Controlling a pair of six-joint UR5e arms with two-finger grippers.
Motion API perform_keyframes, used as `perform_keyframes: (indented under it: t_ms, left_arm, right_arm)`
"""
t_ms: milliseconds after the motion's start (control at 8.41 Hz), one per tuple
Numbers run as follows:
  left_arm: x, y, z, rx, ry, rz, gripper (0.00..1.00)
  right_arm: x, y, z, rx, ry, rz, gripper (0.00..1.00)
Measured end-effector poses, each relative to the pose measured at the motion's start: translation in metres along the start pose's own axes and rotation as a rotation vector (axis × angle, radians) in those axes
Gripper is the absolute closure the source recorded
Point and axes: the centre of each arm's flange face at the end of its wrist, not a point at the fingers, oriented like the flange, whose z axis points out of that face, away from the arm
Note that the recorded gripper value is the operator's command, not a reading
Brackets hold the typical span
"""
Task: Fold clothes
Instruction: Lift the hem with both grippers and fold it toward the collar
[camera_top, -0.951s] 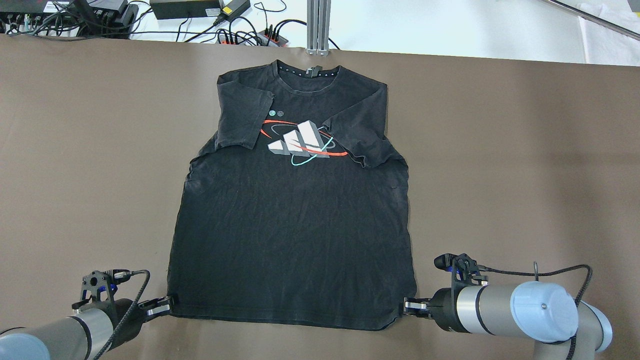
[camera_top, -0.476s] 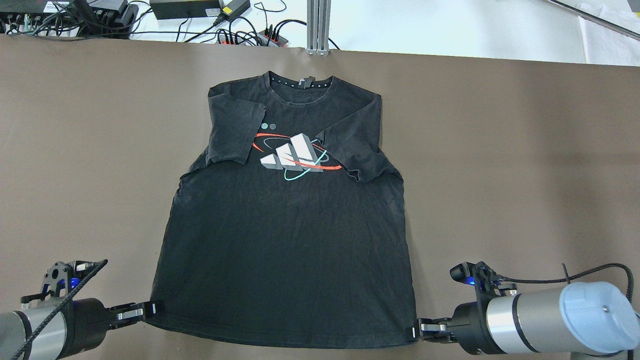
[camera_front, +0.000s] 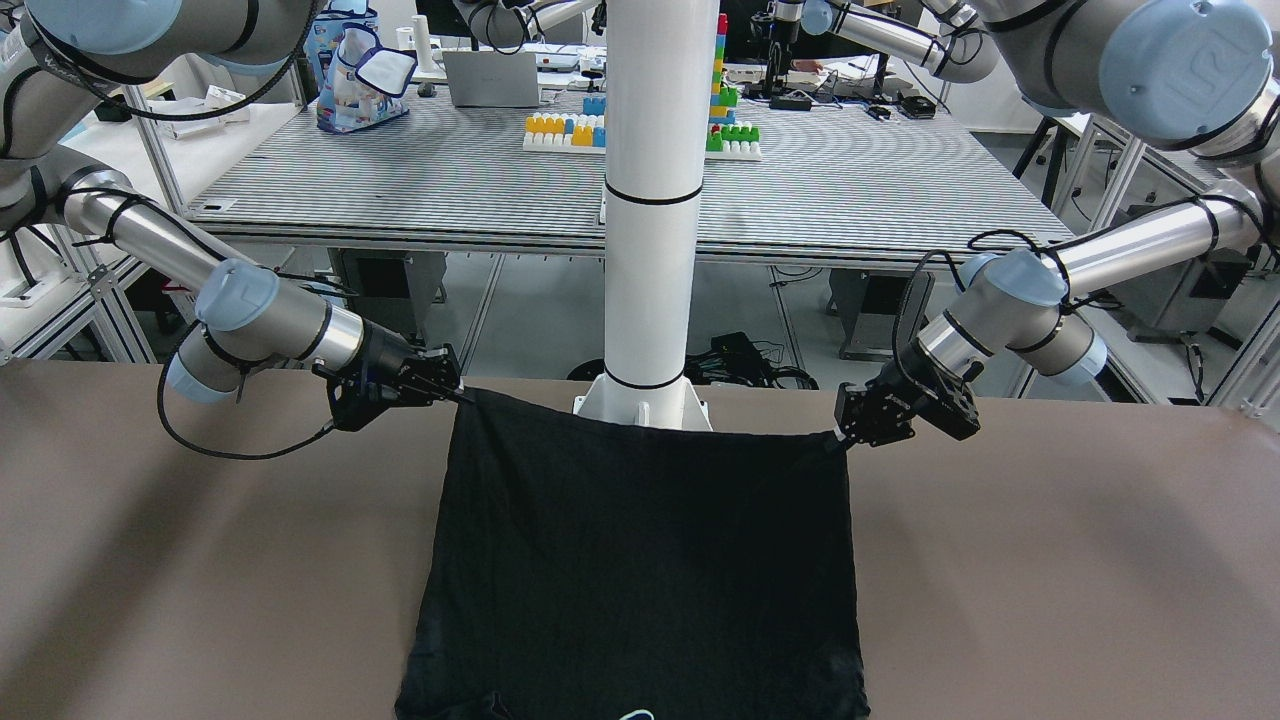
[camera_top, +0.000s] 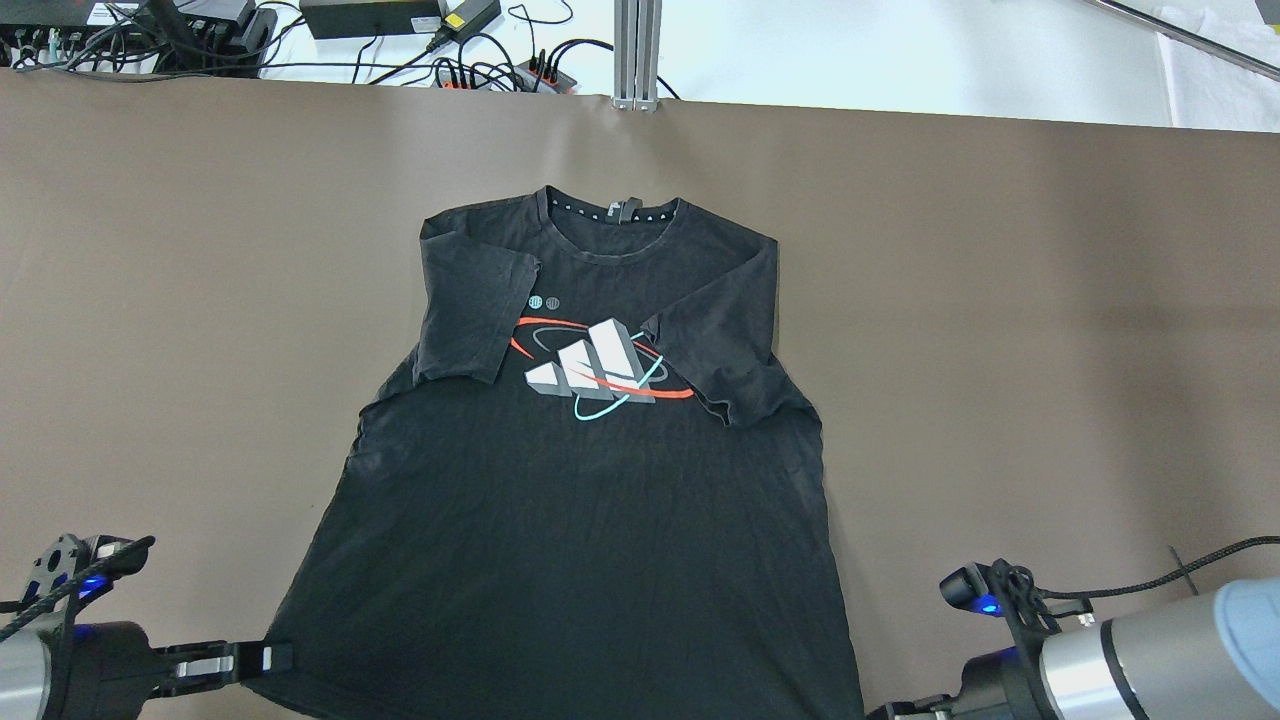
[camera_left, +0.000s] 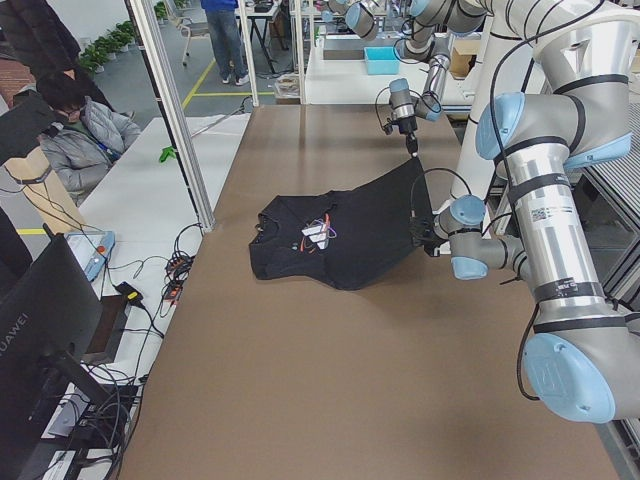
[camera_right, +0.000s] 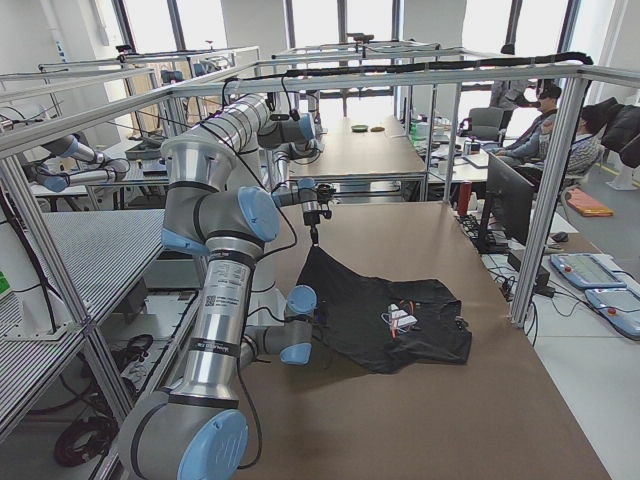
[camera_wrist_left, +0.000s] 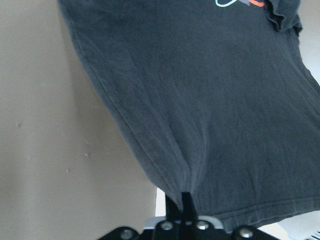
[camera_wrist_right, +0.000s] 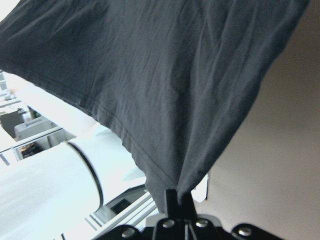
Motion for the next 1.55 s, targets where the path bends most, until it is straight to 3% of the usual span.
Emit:
perform_keyframes:
  t_ms: [238,476,951,1189,1546]
  left_arm:
    - [0.008,0.013,-0.027,-0.113,0.160,0.031,1.00]
    - [0.010,0.012,-0.040,-0.128,0.227,0.035,1.00]
    - [0.013,-0.032,-0.061,0.014,0.258,-0.053,1.00]
    - [0.016,-0.048,-0.043,0.059,0.253,-0.067,1.00]
    - [0.040,-0.095,-0.009,0.164,0.208,-0.086,1.00]
  right_arm:
    - [0.001,0.017,-0.042,-0.103,-0.129,-0.023,1.00]
    - [0.002,0.014,-0.059,-0.126,-0.168,-0.027,1.00]
    - [0.002,-0.053,-0.073,0.025,-0.189,-0.066,1.00]
    - [-0.001,-0.074,-0.096,0.106,-0.188,-0.076,1.00]
    - [-0.005,-0.113,-0.102,0.183,-0.170,-0.075,1.00]
